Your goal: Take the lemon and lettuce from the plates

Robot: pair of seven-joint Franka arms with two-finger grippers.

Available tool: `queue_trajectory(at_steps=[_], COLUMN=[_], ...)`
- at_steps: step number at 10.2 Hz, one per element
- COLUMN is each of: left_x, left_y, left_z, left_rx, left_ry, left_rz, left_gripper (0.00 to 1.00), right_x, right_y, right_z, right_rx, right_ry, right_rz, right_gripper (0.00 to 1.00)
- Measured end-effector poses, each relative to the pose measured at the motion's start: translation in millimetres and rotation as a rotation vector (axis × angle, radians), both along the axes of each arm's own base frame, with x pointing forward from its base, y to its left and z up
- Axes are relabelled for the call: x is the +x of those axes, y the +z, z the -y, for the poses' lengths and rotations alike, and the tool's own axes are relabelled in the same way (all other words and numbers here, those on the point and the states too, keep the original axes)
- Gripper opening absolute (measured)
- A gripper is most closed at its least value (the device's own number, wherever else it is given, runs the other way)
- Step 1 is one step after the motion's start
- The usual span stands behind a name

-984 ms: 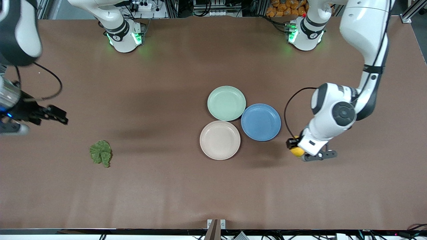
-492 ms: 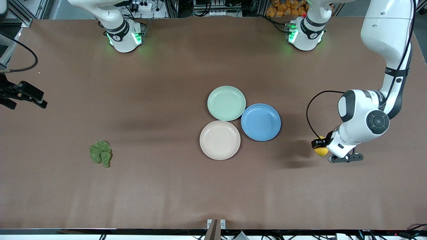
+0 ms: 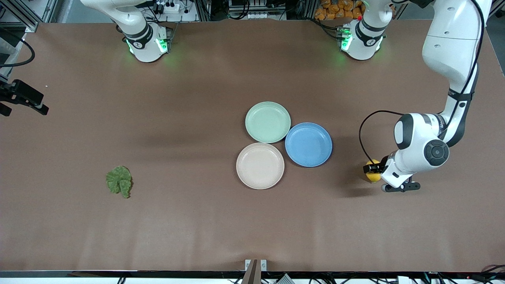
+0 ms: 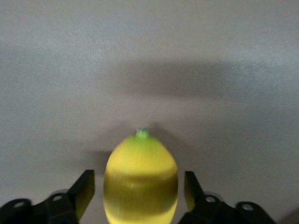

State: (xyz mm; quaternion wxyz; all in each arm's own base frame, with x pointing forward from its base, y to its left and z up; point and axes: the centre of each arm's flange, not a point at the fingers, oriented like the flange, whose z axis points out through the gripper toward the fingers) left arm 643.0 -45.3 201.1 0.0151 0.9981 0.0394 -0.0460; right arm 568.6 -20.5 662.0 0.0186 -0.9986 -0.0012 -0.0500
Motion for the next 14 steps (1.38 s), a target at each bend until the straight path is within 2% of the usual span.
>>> queue_trajectory(at_steps=[1, 3, 5, 8, 10, 12, 14], left_x=[0.1, 6.1, 14.5, 8.6, -11.2, -51.6, -96.1], left_y=[-1.0, 9.6, 43.5, 100.3, 138.4, 176.6, 213.1], left_z=[-1.8, -4.7, -7.7, -7.4, -0.4, 3.7, 5.8], left_rx=[0.0, -0.001, -0.001, 0.004, 0.005, 0.013, 0.009], left_ry=[0.003, 0.008, 0.016, 0.053, 0.066, 0.077, 0.08], left_rz=[-0.001, 0.024, 0.075, 0.086, 0.11, 0.132, 0.167], left_gripper=[1.0, 1.0, 1.0, 1.0, 1.0, 1.0, 1.0], right_x=[-0.1, -1.0, -4.8, -7.6, -11.9, -20.8, -29.9], right_y=[0.2, 2.3, 7.2, 7.8, 6.5, 9.1, 10.6], right_z=[0.7, 2.6, 5.3, 7.4, 4.8, -0.9, -1.2], right_rx=[0.0, 0.0, 0.002, 0.003, 0.005, 0.008, 0.009], right_ry=[-0.001, -0.004, -0.008, -0.011, -0.005, 0.011, 0.029], right_rz=[0.0, 0.004, 0.008, -0.004, -0.036, -0.07, -0.085], right_gripper=[1.0, 1.0, 1.0, 1.0, 1.0, 1.0, 1.0])
